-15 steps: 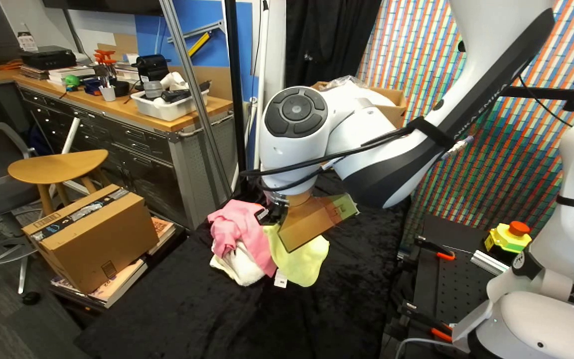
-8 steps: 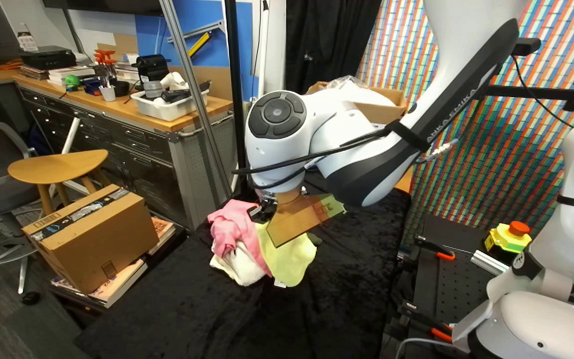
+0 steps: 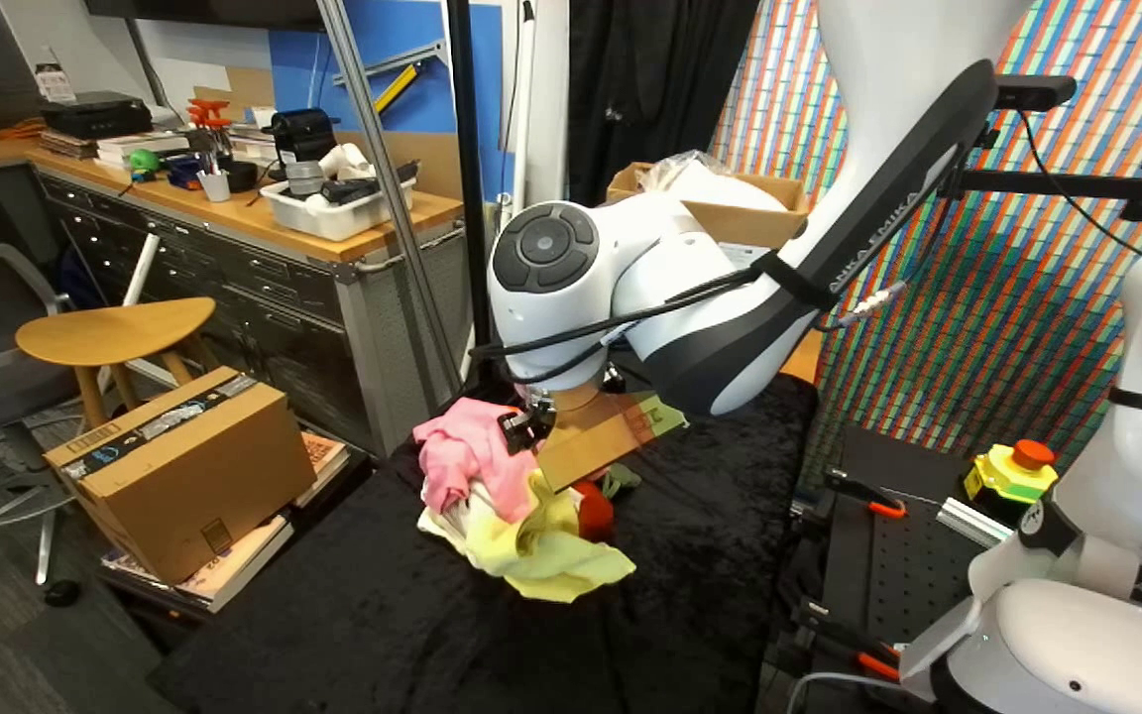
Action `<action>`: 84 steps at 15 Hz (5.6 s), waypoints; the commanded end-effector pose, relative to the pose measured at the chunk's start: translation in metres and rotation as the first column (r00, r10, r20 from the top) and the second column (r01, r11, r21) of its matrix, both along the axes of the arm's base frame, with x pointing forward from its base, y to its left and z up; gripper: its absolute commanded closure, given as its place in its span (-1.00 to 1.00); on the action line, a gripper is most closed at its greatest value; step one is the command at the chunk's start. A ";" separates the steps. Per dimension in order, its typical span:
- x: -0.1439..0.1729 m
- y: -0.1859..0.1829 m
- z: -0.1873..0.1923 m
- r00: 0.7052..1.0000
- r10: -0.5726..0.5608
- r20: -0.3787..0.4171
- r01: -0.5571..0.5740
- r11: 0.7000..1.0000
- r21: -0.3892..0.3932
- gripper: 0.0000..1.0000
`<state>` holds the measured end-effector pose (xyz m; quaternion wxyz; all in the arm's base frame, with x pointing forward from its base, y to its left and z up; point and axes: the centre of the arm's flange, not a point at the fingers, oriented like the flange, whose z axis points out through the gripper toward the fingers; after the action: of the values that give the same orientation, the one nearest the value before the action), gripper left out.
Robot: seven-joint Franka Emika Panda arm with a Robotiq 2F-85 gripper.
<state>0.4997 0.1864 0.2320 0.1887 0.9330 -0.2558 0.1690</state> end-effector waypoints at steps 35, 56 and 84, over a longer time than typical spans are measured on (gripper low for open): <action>-0.071 0.101 -0.088 0.426 0.847 -0.316 -0.754 0.526 0.394 -1.00; -0.023 0.098 -0.160 0.678 0.622 -0.393 -0.609 0.774 0.174 -0.24; 0.024 -0.031 -0.071 0.943 0.275 -0.189 -0.296 0.951 -0.090 0.83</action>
<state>0.5336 0.1677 0.1563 0.2255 0.9639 -0.0644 0.1263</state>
